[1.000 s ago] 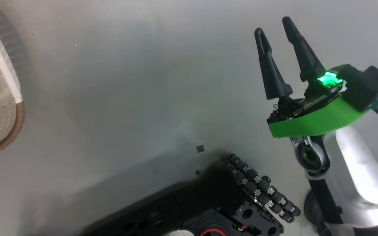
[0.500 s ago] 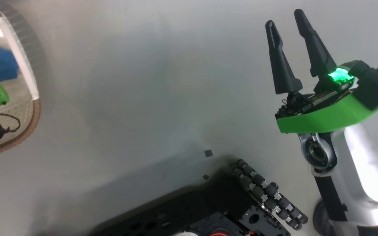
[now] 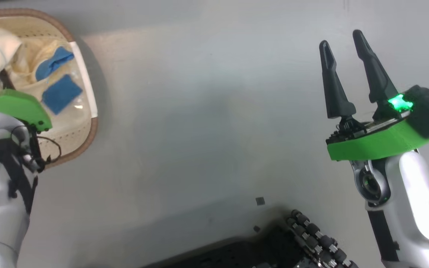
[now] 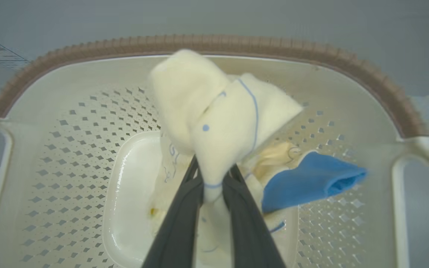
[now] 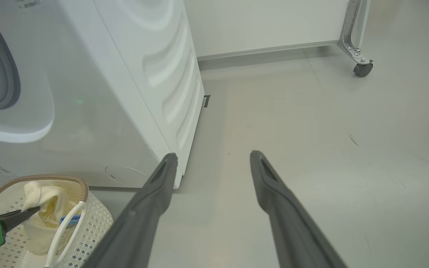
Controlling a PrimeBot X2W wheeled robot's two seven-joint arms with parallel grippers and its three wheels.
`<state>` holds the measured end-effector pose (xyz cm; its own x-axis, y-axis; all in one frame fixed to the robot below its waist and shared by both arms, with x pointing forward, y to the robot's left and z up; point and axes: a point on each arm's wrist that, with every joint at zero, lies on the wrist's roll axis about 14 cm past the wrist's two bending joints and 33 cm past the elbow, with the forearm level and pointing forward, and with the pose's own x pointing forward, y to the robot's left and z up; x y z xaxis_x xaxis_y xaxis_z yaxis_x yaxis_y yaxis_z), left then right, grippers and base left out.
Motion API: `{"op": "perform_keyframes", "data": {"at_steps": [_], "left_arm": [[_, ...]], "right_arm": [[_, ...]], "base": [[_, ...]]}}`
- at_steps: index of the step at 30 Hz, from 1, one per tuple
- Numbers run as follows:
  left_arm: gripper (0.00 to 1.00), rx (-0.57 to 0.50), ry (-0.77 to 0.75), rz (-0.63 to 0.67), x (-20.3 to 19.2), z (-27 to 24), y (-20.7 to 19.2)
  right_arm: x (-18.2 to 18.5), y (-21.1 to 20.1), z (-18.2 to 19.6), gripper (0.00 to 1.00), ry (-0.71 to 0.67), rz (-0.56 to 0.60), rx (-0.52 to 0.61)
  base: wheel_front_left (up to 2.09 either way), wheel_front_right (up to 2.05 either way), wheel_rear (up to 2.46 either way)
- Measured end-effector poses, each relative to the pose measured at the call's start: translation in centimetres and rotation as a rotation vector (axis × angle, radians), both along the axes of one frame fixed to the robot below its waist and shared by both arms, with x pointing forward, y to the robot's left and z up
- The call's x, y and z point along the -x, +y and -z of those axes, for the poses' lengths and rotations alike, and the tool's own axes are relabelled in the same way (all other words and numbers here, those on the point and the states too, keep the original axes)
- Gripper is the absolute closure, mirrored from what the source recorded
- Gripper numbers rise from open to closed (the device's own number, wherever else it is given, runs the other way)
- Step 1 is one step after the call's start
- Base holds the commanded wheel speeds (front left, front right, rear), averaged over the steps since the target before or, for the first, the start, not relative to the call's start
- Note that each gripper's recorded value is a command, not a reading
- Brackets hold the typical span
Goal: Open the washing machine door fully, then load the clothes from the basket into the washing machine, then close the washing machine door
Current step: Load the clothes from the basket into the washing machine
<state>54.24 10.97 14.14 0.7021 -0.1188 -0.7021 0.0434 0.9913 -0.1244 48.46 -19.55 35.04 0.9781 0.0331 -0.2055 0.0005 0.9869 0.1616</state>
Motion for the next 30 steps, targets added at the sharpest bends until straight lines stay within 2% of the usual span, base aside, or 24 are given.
{"op": "perform_keyframes", "data": {"at_steps": [5, 15, 21, 30], "left_arm": [[1.0, 0.008, -0.161, -0.02, -1.2, -6.0, 0.5], [1.0, 0.001, -0.425, -0.057, 0.6, -17.3, 2.4], [1.0, 0.001, -0.563, -0.061, 3.4, -23.9, 2.9], [1.0, -0.017, -0.664, -0.071, 8.3, -29.2, 3.9]], "right_arm": [[0.9, 0.2, -1.8, 0.0, -0.024, -0.006, 0.003], [3.2, 0.9, -5.6, 0.0, -0.078, -0.025, 0.007], [4.5, 1.8, -8.9, 0.0, -0.139, -0.044, -0.007], [7.5, 2.9, -11.6, 0.0, -0.155, -0.074, -0.015]], "base": [[0.0, 0.0, 0.0], [0.0, 0.0, 0.0], [0.0, 0.0, 0.0], [0.0, 0.0, 0.0]]}}
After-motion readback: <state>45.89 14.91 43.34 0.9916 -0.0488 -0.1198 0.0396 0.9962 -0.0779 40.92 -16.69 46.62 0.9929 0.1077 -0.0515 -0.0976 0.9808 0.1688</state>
